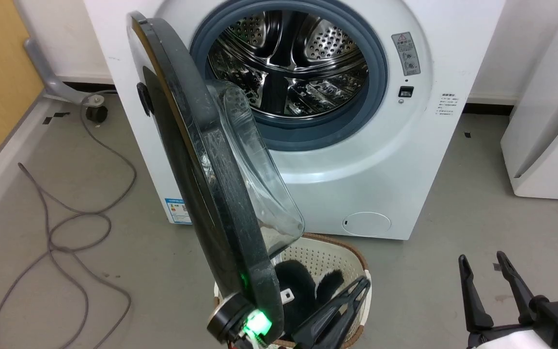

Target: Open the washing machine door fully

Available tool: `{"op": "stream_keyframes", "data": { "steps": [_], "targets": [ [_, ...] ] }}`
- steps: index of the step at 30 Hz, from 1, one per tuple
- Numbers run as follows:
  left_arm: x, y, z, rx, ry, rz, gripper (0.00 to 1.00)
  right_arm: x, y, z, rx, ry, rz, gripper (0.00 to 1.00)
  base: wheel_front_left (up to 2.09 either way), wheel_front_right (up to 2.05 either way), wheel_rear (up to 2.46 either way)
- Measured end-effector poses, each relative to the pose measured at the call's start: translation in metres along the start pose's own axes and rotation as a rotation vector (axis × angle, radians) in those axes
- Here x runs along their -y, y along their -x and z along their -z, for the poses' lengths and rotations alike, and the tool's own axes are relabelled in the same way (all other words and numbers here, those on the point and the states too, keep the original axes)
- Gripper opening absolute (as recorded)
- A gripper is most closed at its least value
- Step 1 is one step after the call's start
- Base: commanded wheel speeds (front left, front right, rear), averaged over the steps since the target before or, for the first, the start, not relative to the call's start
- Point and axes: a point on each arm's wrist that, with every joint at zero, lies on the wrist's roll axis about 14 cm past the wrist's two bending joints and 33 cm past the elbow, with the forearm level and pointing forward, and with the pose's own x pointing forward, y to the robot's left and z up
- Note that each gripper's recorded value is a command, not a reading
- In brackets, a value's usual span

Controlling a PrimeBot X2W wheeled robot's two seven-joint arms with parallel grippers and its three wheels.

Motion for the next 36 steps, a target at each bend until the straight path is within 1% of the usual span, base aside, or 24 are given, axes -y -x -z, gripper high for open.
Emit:
{"op": "stream_keyframes", "data": {
  "steps": [6,14,23,36],
  "targets": [
    [-0.010,0.011,0.035,-0.113,0.017,-0.041,0.00,-0.001,0.000,0.003,-0.009,-0.001,-0.002,1.00,0.00,0.00,0.00],
    [-0.042,0.025,0.061,-0.198,0.033,-0.168,0.00,0.000,-0.002,0.006,-0.017,-0.009,0.001,1.00,0.00,0.00,0.00],
    [-0.063,0.040,0.062,-0.213,0.039,-0.277,0.00,-0.010,-0.009,0.009,-0.025,-0.015,-0.032,1.00,0.00,0.00,0.00],
    [-0.095,0.077,0.052,-0.223,-0.001,-0.452,0.00,-0.048,-0.029,0.016,-0.039,-0.035,-0.144,1.00,0.00,0.00,0.00]
  ]
}}
